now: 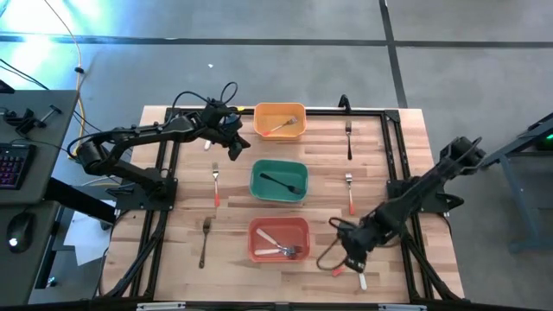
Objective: Sort silverware by color (type)
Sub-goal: Put the orange fork into the yellow bin
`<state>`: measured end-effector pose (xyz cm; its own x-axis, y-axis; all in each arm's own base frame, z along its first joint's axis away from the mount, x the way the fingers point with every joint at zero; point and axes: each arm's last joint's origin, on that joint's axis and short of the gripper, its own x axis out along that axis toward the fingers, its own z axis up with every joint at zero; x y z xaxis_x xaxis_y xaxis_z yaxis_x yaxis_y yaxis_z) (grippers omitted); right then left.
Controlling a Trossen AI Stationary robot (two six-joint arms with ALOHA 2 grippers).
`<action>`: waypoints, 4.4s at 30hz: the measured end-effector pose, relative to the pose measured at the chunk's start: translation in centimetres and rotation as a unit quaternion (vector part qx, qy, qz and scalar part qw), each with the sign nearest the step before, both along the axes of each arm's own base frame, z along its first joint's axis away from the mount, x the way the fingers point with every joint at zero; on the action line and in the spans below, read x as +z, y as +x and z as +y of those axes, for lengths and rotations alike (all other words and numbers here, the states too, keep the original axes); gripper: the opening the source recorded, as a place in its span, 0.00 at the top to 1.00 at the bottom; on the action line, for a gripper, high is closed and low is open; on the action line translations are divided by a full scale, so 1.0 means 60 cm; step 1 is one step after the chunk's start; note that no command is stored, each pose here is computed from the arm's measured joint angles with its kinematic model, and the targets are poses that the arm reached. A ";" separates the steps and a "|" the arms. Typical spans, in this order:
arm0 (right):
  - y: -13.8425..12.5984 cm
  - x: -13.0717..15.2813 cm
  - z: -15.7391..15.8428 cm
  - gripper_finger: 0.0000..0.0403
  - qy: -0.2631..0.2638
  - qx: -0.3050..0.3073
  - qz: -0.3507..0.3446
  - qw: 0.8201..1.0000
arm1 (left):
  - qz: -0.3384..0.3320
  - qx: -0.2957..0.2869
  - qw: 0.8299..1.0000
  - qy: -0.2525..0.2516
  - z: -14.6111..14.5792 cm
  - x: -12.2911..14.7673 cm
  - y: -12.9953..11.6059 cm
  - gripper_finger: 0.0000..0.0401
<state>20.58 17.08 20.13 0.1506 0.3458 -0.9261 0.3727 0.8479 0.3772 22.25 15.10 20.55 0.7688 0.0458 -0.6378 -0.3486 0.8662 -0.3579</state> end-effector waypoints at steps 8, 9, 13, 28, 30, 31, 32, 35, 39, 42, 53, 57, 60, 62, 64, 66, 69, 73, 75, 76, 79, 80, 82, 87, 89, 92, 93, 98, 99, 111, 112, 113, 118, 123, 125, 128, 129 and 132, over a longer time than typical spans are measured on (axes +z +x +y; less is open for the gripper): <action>0.000 -0.060 0.029 0.60 -0.058 0.187 0.003 0.981 | 0.011 0.002 1.000 -0.011 -0.002 -0.003 -0.002 1.00; 0.000 -0.064 0.030 0.60 -0.062 0.195 0.004 0.979 | 0.012 0.002 1.000 -0.012 -0.002 -0.003 -0.003 1.00; 0.003 -0.070 0.029 0.62 -0.083 0.218 -0.010 0.972 | 0.015 0.002 1.000 -0.013 -0.003 -0.004 -0.003 1.00; 0.005 -0.078 0.054 0.63 -0.081 0.271 -0.065 0.957 | 0.016 0.000 1.000 -0.011 -0.003 -0.004 -0.003 1.00; 0.003 -0.089 0.058 0.63 -0.083 0.285 -0.053 0.954 | 0.016 0.000 1.000 -0.010 -0.003 -0.004 -0.003 1.00; 0.002 -0.095 0.060 0.63 -0.086 0.292 -0.048 0.951 | 0.016 -0.001 1.000 -0.010 -0.003 -0.004 -0.003 1.00; 0.002 -0.101 0.061 0.63 -0.092 0.297 -0.043 0.950 | 0.016 -0.001 1.000 -0.010 -0.003 -0.004 -0.003 1.00; 0.006 -0.110 0.062 0.63 -0.095 0.295 -0.034 0.950 | 0.016 0.000 1.000 -0.010 -0.003 -0.004 -0.003 1.00; 0.011 -0.115 0.058 0.69 -0.094 0.288 -0.028 0.952 | 0.017 0.000 1.000 -0.012 -0.003 -0.004 -0.004 1.00; 0.013 -0.116 0.055 0.79 -0.095 0.286 -0.026 0.953 | 0.018 0.000 1.000 -0.012 -0.003 -0.005 -0.004 1.00; 0.025 -0.103 0.049 0.98 -0.090 0.302 -0.014 0.949 | 0.019 0.000 1.000 -0.012 -0.003 -0.005 -0.004 1.00; 0.032 -0.082 0.043 0.99 -0.081 0.294 -0.033 0.952 | 0.019 0.000 1.000 -0.013 -0.003 -0.005 -0.004 1.00; 0.032 -0.063 0.032 1.00 -0.075 0.273 -0.040 0.958 | 0.019 0.000 1.000 -0.012 -0.003 -0.005 -0.004 1.00; 0.032 -0.045 0.021 1.00 -0.069 0.246 -0.045 0.966 | 0.019 0.000 1.000 -0.012 -0.003 -0.005 -0.004 1.00; 0.029 -0.027 0.006 1.00 -0.067 0.221 -0.041 0.972 | 0.019 0.000 1.000 -0.012 -0.003 -0.005 -0.004 1.00; 0.026 -0.006 -0.013 1.00 -0.064 0.196 -0.043 0.978 | 0.019 0.000 1.000 -0.012 -0.003 -0.005 -0.004 1.00; 0.022 0.030 -0.046 1.00 -0.080 0.162 -0.045 0.983 | 0.018 0.000 1.000 -0.012 -0.003 -0.005 -0.004 1.00; 0.024 0.083 -0.100 1.00 -0.126 0.143 -0.050 0.980 | 0.017 -0.001 1.000 -0.010 -0.003 -0.004 -0.004 1.00; 0.032 0.105 -0.132 1.00 -0.150 0.132 -0.056 0.978 | 0.015 -0.001 1.000 -0.008 -0.003 -0.004 -0.003 1.00; 0.038 0.115 -0.149 1.00 -0.161 0.124 -0.063 0.977 | 0.014 -0.001 1.000 -0.008 -0.002 -0.003 -0.003 1.00; 0.060 0.141 -0.204 1.00 -0.198 0.100 -0.088 0.971 | 0.012 -0.001 1.000 -0.006 -0.002 -0.003 -0.002 1.00; 0.068 0.148 -0.224 1.00 -0.212 0.092 -0.098 0.968 | 0.012 0.000 1.000 -0.005 -0.002 -0.003 -0.002 1.00; 0.081 0.164 -0.265 1.00 -0.237 0.073 -0.124 0.961 | 0.012 0.001 1.000 -0.004 -0.002 -0.003 -0.002 1.00; 0.096 0.198 -0.373 1.00 -0.302 0.037 -0.183 0.935 | 0.004 0.005 1.000 0.005 0.000 0.000 0.000 1.00; 0.105 0.206 -0.417 1.00 -0.336 0.026 -0.194 0.921 | 0.003 0.009 1.000 0.010 0.001 0.001 0.000 1.00; 0.126 0.206 -0.480 1.00 -0.371 0.022 -0.193 0.908 | 0.003 0.019 1.000 0.014 0.003 0.002 0.001 1.00; 0.136 0.206 -0.500 1.00 -0.377 0.019 -0.197 0.905 | 0.004 0.023 1.000 0.014 0.003 0.002 0.001 1.00; 0.186 0.181 -0.597 1.00 -0.318 -0.023 -0.201 0.926 | 0.005 0.034 0.999 0.010 0.004 0.002 0.000 1.00; 0.195 0.174 -0.613 1.00 -0.302 -0.034 -0.199 0.932 | 0.005 0.035 0.999 0.009 0.004 0.002 0.000 1.00; 0.297 0.092 -0.714 1.00 -0.227 -0.102 -0.146 0.957 | 0.010 0.046 0.999 0.014 0.005 0.001 0.000 1.00; 0.303 0.089 -0.718 1.00 -0.225 -0.110 -0.147 0.957 | 0.011 0.048 0.999 0.016 0.005 0.001 0.000 1.00; 0.308 0.086 -0.722 1.00 -0.224 -0.115 -0.148 0.956 | 0.013 0.052 0.998 0.019 0.006 0.001 0.000 1.00; 0.326 0.065 -0.734 1.00 -0.226 -0.114 -0.151 0.956 | 0.016 0.057 0.998 0.022 0.006 0.001 -0.001 1.00; 0.335 0.025 -0.741 1.00 -0.222 -0.094 -0.133 0.961 | 0.016 0.057 0.998 0.023 0.006 0.001 0.000 1.00; 0.338 0.010 -0.743 1.00 -0.218 -0.092 -0.125 0.963 | 0.017 0.059 0.998 0.024 0.006 0.001 -0.001 1.00; 0.342 -0.008 -0.746 1.00 -0.218 -0.089 -0.117 0.965 | 0.017 0.059 0.998 0.024 0.006 0.001 -0.001 1.00; 0.343 -0.013 -0.747 1.00 -0.220 -0.088 -0.114 0.965 | 0.017 0.060 0.998 0.024 0.006 0.001 -0.001 1.00; 0.345 -0.025 -0.749 1.00 -0.220 -0.085 -0.109 0.966 | 0.019 0.062 0.998 0.026 0.007 0.001 -0.001 1.00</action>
<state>41.29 -27.84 18.65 0.3784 -0.1212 -0.9177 0.4727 0.8777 0.0790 22.21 15.49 20.60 0.7312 0.1724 -0.6601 -0.4660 0.8328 -0.2987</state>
